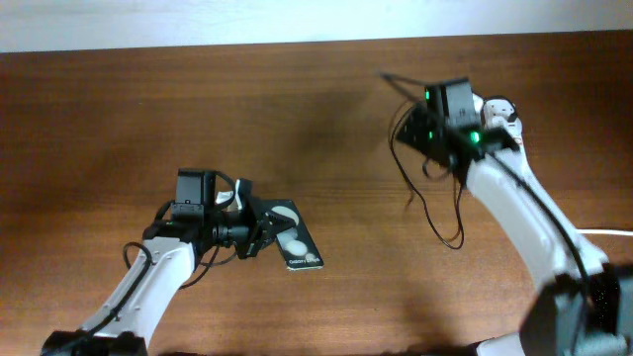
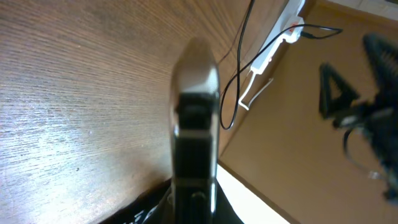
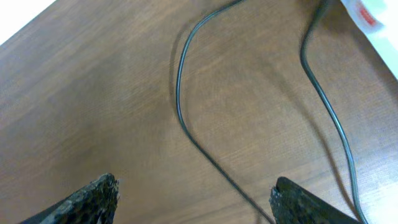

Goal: Plug charger to phone and switch on socket
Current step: 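Move the right gripper to the black cable and grasp the USB-C plug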

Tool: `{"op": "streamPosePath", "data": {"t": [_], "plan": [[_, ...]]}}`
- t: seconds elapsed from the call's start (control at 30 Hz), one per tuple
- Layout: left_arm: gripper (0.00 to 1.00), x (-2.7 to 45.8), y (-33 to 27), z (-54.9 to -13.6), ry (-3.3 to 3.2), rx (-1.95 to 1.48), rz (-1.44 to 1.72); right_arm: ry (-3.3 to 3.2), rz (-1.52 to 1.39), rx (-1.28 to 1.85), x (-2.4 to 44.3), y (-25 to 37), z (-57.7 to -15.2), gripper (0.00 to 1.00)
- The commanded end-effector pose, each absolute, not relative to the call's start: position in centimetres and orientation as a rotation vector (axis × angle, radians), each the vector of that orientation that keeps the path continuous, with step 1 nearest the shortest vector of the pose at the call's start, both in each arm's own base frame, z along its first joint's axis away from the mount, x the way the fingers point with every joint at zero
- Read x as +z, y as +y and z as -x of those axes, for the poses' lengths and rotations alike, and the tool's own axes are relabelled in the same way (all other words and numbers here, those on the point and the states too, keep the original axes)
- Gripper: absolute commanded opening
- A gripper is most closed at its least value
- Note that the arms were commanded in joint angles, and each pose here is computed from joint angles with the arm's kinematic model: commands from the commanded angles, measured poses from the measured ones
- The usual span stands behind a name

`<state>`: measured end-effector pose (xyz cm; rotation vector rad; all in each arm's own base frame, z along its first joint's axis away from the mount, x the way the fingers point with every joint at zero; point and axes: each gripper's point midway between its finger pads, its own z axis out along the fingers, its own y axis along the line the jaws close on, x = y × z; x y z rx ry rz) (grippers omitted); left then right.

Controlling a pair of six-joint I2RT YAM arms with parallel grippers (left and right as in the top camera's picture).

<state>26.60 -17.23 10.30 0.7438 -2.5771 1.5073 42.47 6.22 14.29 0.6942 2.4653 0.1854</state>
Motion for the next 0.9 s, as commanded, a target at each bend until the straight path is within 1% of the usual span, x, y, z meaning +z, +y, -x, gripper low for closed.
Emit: {"op": "streamPosePath", "data": {"t": [0.0,0.03,0.13,0.23,0.3,0.4,0.47,0.57,0.67,0.73,0.8,0.87], "plan": [[0.0,11.4,-17.8,-26.4,-2.524,1.58,-0.673,2.509,-0.715,0.164,12.2,5.7,-46.7,0.72],[0.0,11.4,-17.8,-26.4,-2.525,1.579,-0.674,2.516,-0.73,0.157,11.1,5.6,-47.6,0.68],[0.0,11.4,-17.8,-26.4,-2.526,1.579,-0.674,2.521,-0.736,0.141,7.5,5.7,-49.9,0.68],[0.0,11.3,-17.8,-26.5,-2.532,1.574,-0.679,2.535,-0.74,0.134,3.4,5.9,-51.2,0.66],[0.0,11.3,-17.8,-26.5,-2.533,1.573,-0.679,2.532,-0.738,0.136,1.8,6.0,-51.8,0.65],[0.01,11.1,-17.6,-26.6,-2.547,1.561,-0.69,2.515,-0.734,0.147,1.0,6.2,-52.5,0.5],[0.01,10.9,-17.5,-26.7,-2.564,1.547,-0.703,2.508,-0.723,0.155,1.1,6.3,-52.7,0.33],[0.02,10.8,-17.4,-26.8,-2.571,1.541,-0.708,2.535,-0.698,0.189,1.0,7.0,-52.4,0.05],[0.01,10.8,-17.4,-26.8,-2.571,1.541,-0.708,2.619,-0.487,0.295,0.8,9.1,-51.9,0.04],[0.02,10.8,-17.4,-26.8,-2.571,1.541,-0.708,2.694,-0.414,0.336,0.2,9.9,-50.5,0.04],[0.01,10.8,-17.4,-26.8,-2.571,1.541,-0.708,2.8,-0.377,0.337,-0.6,10.0,-48.2,0.04],[0.01,10.8,-17.4,-26.8,-2.571,1.541,-0.708,2.959,-0.326,0.317,-1.6,10.1,-44.5,0.04]]}}
